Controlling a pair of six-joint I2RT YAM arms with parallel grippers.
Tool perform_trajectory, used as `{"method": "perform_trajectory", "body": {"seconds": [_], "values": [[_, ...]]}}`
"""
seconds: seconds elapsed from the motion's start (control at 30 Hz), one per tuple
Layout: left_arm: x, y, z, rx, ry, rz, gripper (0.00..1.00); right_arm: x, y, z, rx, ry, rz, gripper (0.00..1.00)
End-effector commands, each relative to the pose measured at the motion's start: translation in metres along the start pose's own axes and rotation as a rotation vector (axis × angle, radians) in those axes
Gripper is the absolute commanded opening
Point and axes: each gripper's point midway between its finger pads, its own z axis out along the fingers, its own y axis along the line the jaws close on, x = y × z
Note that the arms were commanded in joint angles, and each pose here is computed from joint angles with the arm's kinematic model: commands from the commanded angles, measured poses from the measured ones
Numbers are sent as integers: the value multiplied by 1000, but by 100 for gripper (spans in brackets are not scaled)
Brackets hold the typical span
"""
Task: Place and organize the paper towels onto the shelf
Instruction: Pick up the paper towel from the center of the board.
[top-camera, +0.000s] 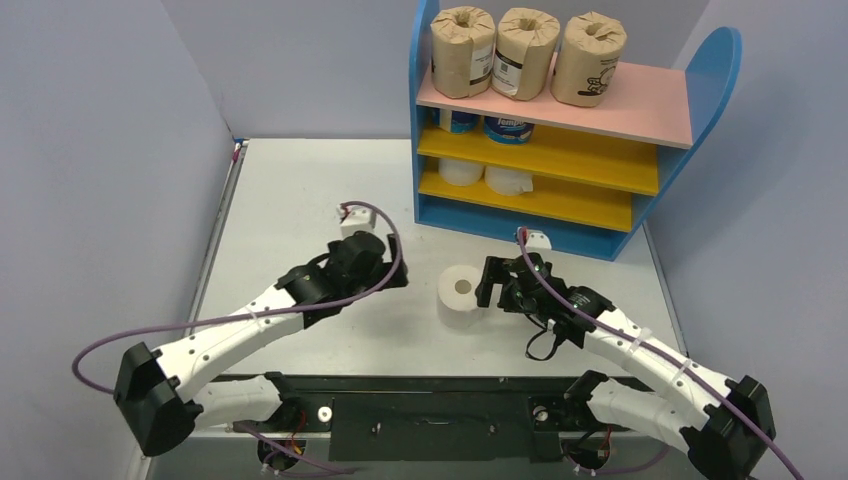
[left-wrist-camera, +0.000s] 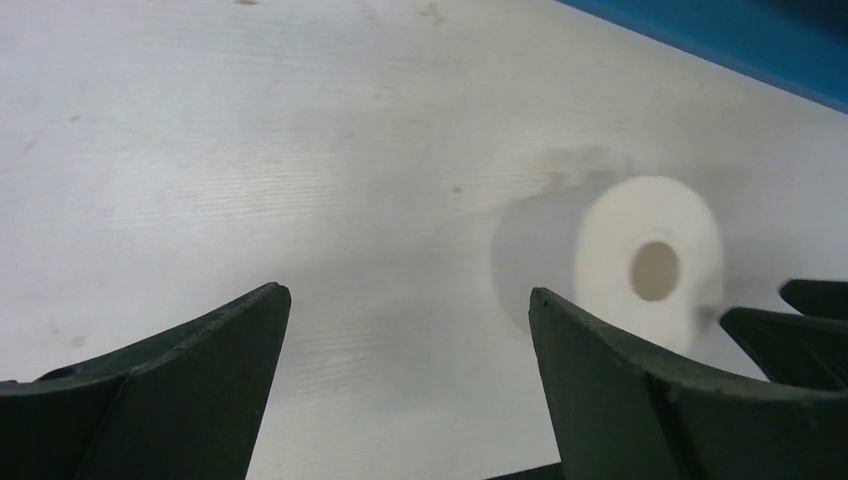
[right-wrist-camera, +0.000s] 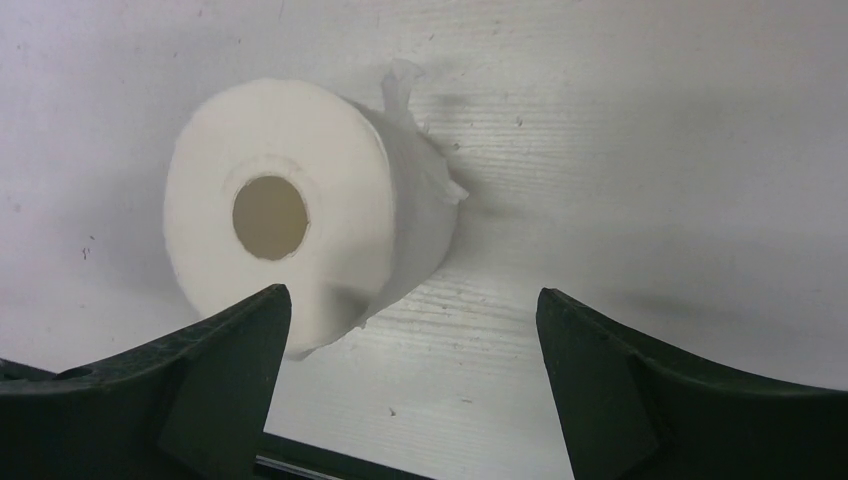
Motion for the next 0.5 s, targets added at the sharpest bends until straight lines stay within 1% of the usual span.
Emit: {"method": "perform_trajectory", "body": {"seconds": [0.0, 0.13, 0.23, 0.37, 0.47], "values": [[-3, 41, -4, -33, -94, -129, 88, -20, 32, -2, -80, -37, -10, 88], [4, 56, -4, -56, -106, -144, 88, -21, 41, 5, -86, -16, -14, 87], [7, 58, -4, -59, -102, -148, 88, -18, 40, 15, -50, 11, -27, 86], [7, 59, -5, -56, -104, -152, 88, -17, 32, 25, 3, 14, -27, 82], [8, 60, -5, -55, -106, -154, 88, -15, 35, 29, 0, 27, -33, 79]]}}
